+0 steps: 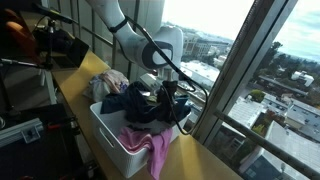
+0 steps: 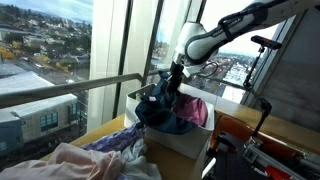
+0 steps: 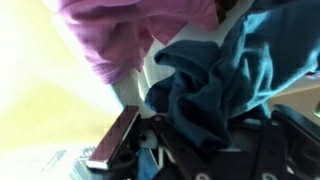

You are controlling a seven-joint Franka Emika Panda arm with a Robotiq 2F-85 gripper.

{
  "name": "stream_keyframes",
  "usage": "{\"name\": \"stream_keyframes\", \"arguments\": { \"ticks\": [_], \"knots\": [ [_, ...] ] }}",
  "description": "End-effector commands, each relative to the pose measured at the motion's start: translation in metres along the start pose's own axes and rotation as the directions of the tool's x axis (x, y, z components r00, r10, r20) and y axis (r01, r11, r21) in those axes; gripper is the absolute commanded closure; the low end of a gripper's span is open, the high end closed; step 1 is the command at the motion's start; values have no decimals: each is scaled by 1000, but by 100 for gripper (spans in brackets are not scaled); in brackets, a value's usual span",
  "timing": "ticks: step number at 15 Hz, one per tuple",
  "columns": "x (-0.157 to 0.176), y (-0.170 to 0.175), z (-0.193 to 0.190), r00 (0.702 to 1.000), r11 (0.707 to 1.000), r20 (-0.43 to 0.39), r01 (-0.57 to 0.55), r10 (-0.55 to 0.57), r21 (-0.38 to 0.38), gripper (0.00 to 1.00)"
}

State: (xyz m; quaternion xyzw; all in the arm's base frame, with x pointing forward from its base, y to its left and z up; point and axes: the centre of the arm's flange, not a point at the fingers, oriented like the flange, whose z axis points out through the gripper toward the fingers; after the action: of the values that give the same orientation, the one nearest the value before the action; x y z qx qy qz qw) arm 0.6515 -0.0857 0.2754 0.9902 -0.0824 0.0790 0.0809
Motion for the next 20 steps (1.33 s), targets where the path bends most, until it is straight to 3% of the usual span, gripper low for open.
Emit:
{"name": "stream_keyframes", "arguments": {
  "ticks": [1,6,9,16,20],
  "knots": [
    [-14,9,-93,999,998,-32,-20,22,61,100],
    [-36,-5,-213,993,989,-114,-21,39,149,100],
    [-58,-43,-279,985,979,-174,28,8,203,100],
    [-128,-212,-384,958,942,-242,218,-157,255,100],
    [-169,-313,-395,948,924,-231,277,-218,264,100]
  ]
}}
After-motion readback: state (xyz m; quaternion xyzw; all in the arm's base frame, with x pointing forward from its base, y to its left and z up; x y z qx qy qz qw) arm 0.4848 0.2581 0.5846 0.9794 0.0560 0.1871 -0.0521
